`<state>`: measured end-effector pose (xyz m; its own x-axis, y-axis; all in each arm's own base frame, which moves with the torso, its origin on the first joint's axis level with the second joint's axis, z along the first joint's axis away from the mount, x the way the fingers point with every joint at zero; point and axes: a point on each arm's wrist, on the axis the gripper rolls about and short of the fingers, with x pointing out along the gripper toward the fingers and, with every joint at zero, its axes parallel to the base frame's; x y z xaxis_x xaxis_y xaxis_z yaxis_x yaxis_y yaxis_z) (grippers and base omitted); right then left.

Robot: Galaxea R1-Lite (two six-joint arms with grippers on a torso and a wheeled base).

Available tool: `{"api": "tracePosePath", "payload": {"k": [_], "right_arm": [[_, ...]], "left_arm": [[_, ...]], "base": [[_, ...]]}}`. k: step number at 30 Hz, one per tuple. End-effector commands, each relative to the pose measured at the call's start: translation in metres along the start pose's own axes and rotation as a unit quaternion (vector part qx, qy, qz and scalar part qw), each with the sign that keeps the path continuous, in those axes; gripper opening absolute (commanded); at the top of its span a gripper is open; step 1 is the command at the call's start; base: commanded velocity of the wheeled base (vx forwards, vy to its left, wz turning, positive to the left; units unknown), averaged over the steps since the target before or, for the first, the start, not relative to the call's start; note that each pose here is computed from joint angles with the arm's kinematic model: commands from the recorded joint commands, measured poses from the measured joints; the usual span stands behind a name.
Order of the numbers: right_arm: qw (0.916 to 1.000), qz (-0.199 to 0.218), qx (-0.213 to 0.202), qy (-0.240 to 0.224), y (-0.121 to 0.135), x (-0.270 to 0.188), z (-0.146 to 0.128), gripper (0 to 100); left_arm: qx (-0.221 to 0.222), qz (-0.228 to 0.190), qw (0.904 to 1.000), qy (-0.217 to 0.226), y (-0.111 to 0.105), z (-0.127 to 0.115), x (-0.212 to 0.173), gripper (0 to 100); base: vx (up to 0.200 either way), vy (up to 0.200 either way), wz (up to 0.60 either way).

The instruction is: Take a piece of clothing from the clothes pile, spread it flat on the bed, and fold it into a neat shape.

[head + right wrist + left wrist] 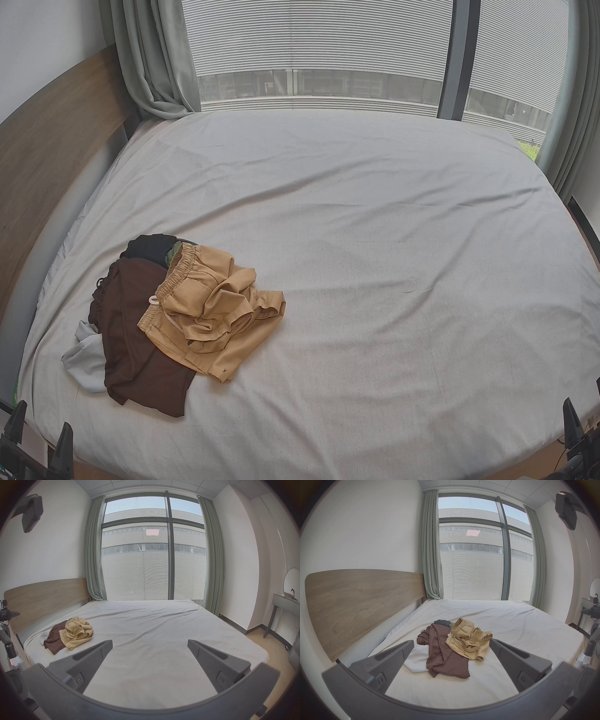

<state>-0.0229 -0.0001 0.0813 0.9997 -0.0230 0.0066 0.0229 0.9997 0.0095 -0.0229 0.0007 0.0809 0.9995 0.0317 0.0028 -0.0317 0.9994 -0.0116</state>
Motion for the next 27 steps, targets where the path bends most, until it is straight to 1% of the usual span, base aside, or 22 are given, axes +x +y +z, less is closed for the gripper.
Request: {"api": "tracePosePath", "payload": {"k": [1,19,20,21,23,27], "right_arm": [[1.0000,0.000,0.000,0.005,0.000,0.001,-0.005,100],[1.0000,0.000,0.001,0.005,0.000,0.001,-0.005,100],[1.0000,0.001,0.001,0.005,0.000,0.001,-0.005,100],[1.0000,0.001,0.001,0.005,0.000,0.001,-0.005,100],[1.0000,0.000,0.001,0.005,0.000,0.001,-0.005,100],[1.0000,0.001,0.001,0.005,0.000,0.001,-0.005,100]], "left_arm": [[-0.003,0.000,1.0000,0.001,0.000,-0.005,0.000,100],[-0.002,0.002,1.0000,-0.007,0.000,-0.003,0.000,100],[-0.005,0.030,0.9946,-0.099,0.001,0.033,-0.007,100],[-0.005,0.030,0.9931,-0.113,0.001,0.048,-0.006,100],[-0.007,0.018,0.9959,-0.088,0.001,0.058,0.002,100],[-0.019,-0.020,0.9985,-0.048,0.001,0.064,0.015,100]], "base": [[0.000,0.000,0.00],[0.000,0.000,0.00],[0.000,0.000,0.00],[0.000,0.000,0.00],[0.000,0.000,0.00],[0.000,0.000,0.00]]}}
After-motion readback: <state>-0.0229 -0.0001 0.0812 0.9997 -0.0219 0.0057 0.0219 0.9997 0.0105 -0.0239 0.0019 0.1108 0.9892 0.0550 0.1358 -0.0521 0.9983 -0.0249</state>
